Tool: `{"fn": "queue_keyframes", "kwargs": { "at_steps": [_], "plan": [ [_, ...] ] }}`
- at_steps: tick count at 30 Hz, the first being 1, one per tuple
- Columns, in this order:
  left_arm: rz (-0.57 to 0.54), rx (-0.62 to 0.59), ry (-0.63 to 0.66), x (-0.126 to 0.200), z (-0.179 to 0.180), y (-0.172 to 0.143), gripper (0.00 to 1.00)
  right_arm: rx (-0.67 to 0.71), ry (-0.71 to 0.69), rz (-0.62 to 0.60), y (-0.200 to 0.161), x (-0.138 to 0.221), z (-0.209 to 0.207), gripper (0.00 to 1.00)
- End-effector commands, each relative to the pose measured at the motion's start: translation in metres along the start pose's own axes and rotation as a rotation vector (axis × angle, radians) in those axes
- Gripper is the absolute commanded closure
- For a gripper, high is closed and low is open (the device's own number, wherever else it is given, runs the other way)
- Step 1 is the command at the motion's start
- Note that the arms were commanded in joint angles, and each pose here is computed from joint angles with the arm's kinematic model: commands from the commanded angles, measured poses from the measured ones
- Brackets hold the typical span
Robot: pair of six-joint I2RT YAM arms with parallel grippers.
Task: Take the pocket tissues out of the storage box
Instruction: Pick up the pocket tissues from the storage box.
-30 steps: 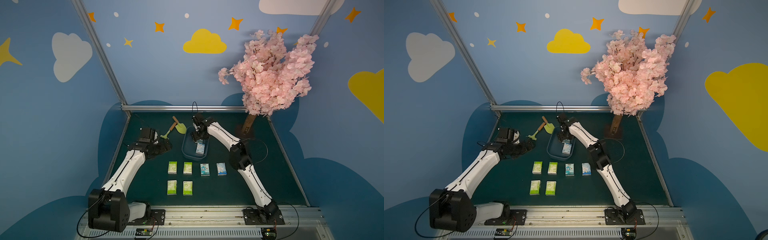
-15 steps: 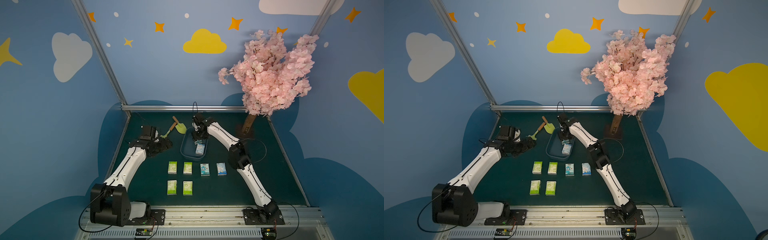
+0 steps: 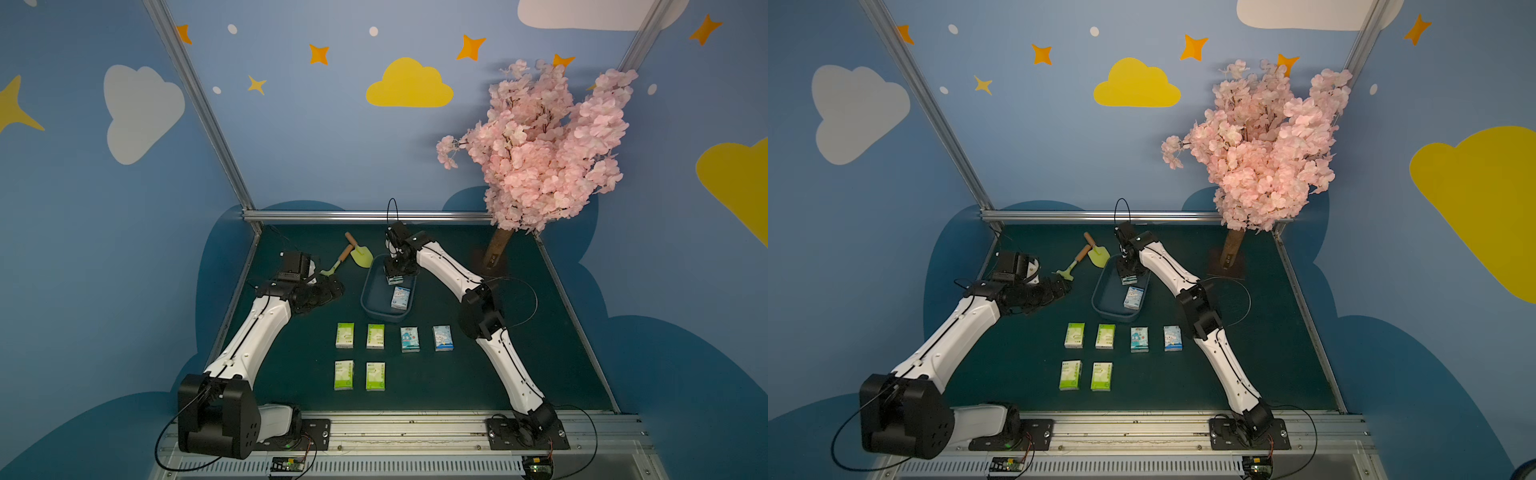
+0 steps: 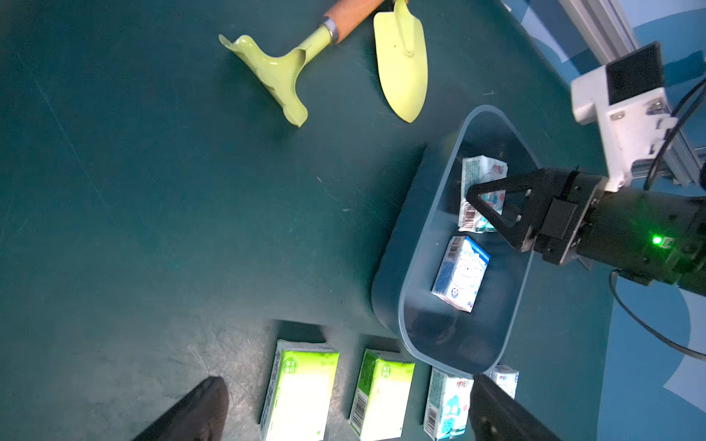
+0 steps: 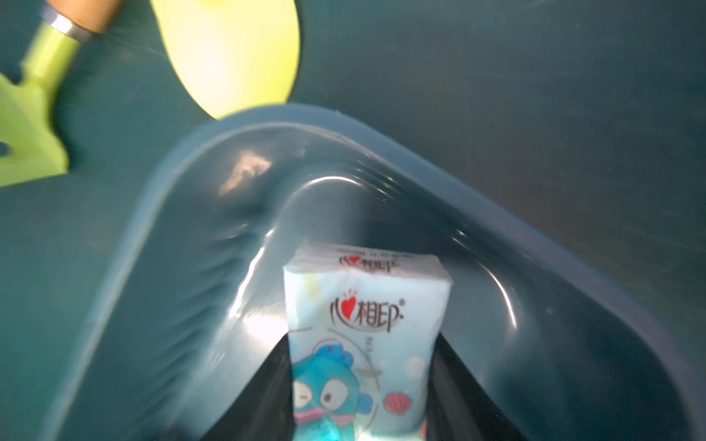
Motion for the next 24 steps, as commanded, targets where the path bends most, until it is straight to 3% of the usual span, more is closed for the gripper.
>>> {"fn": "queue_keyframes", "kwargs": {
  "at_steps": [1, 13, 24],
  "plan": [
    [-0.012, -0.011, 0.0, 0.01, 0.003, -0.004, 0.0, -0.009, 0.029, -0.112, 0.015, 0.052, 0.015, 0.49],
    [-0.006, -0.039, -0.032, 0.022, 0.009, -0.024, 0.0, -0.075, 0.004, -0.153, -0.01, 0.118, 0.035, 0.49],
    [0.027, -0.055, -0.084, 0.022, 0.011, -0.037, 0.0, -0.154, -0.067, -0.062, -0.093, 0.171, 0.052, 0.5]
  ]
}}
Point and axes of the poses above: each gripper's point midway between its finger pads, its own x axis back along the fingers, its own z axis along the line the jaws close on, y = z × x, the point moved 8 cm from there along x, back along the fingers, and after that the axes turned 2 degrees about x, right-handed, at the moved point
